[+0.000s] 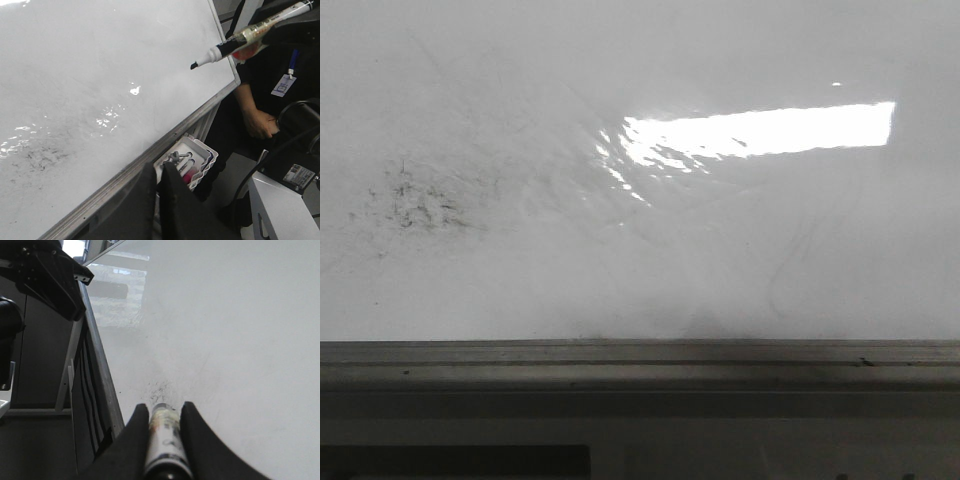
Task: Write number 8 on whiteboard
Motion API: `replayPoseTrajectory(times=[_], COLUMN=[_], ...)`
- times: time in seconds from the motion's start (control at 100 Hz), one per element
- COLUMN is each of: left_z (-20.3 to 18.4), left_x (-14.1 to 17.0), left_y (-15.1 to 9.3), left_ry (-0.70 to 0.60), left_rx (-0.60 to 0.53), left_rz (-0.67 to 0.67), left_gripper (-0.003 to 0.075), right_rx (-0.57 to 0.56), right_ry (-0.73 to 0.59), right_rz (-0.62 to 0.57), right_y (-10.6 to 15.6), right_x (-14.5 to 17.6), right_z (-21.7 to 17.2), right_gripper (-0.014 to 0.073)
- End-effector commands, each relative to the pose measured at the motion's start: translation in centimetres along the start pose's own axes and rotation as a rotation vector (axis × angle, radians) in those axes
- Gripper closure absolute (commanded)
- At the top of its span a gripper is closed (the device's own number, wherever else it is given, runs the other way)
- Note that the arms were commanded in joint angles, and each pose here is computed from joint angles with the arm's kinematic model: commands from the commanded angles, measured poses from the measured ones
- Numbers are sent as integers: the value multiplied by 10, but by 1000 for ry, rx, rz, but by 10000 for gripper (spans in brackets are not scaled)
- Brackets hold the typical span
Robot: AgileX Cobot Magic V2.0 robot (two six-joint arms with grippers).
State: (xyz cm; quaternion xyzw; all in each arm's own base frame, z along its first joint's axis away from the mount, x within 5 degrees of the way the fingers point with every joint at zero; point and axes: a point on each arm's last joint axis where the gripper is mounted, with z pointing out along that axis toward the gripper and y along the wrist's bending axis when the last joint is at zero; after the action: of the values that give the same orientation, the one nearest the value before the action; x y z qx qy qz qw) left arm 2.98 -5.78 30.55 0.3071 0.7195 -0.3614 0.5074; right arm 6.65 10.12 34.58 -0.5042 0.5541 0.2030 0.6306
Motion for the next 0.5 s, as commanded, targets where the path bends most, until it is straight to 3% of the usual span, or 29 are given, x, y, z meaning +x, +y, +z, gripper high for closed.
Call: replayPoseTrajectory(times=[0.0,0.49], left_z=[-2,-2], left_x=[-14,-14], left_y=[-2,-2], left_ry=[-91,-91], left_rx=[6,6], left_rz=[-22,-22], left_gripper=[741,741], right_rx=[26,-24], right_ry=[-22,-29], right_rz=[13,107], right_y=[-6,-2], right_x=[-8,-8], right_z=[2,4], right_gripper=[638,638])
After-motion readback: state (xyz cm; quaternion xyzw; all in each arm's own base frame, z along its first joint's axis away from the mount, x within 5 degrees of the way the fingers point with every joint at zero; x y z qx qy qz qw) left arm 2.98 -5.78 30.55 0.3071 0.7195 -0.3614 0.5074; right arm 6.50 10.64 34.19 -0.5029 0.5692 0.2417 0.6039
